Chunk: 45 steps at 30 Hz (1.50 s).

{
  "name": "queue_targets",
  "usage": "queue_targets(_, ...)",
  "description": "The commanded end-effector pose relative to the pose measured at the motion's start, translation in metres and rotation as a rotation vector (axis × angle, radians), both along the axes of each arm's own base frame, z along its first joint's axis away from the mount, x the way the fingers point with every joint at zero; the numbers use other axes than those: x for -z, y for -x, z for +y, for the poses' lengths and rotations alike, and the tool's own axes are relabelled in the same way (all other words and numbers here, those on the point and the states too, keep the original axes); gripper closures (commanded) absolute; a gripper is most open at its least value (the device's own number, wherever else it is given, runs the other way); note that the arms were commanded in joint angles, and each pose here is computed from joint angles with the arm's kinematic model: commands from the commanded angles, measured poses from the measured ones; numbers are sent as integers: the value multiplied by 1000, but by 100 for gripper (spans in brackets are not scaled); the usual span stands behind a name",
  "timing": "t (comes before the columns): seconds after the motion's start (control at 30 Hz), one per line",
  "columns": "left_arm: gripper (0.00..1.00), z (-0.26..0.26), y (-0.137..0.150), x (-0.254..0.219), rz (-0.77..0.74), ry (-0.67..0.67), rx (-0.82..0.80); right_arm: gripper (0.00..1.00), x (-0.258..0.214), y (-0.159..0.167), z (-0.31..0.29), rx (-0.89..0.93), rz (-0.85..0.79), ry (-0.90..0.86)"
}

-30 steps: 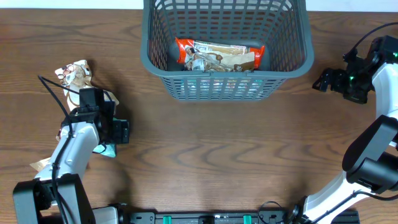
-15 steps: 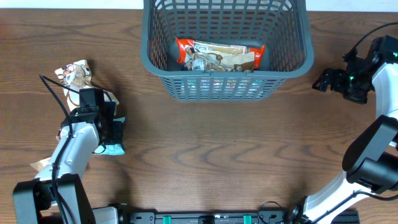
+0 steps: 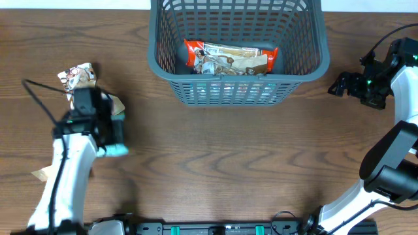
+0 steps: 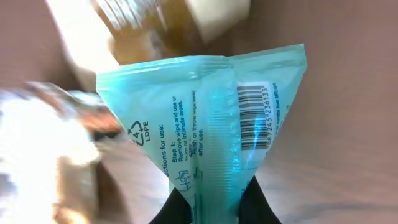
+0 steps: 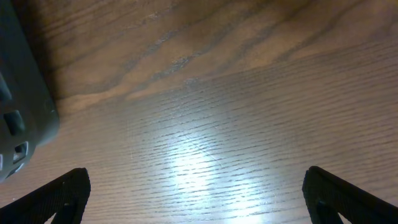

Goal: Pack container
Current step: 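Carry the Paniree pouch over the basket and release it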

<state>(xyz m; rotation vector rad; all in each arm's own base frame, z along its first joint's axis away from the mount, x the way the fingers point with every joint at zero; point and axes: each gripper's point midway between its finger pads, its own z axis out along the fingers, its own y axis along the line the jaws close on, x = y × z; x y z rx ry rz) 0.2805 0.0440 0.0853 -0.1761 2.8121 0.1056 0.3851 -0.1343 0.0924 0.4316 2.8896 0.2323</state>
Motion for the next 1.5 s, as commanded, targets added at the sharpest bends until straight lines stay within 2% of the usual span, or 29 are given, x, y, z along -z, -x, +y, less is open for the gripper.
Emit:
queue_targets(0.0,94,3,-38,-87,-234,17,-68,1,3,0,3,-11,9,-1)
queue_targets(0.3,94,-43,-100,-309,-724,48,80,1,3,0,5,-15,9,0)
queue_targets(0.43,94,-107,-120,-361,-843,128,305,1,3,0,5,-15,9,0)
queue_targets(0.53,94,-171,-137,-375,-894,187,505,1,3,0,5,-15,8,0)
queue_targets(0.67,94,-258,-140,-356,-898,190,873,1,3,0,5,-16,9,0)
queue_targets(0.77,94,-299,-138,-320,-841,114,1091,1,3,0,5,-16,9,-1)
queue_targets(0.87,94,-313,-131,-276,-723,27,1270,1,3,1,6,-23,13,-2)
queue_targets(1.03,94,-294,-115,-198,-445,-110,1562,1,3,1,6,-23,14,-2)
queue_targets(1.17,94,-274,-131,-160,-313,-136,1530,1,3,1,6,-23,13,-2)
queue_targets(1.47,93,-261,-150,-104,-173,-90,1498,1,3,2,6,-31,16,-2)
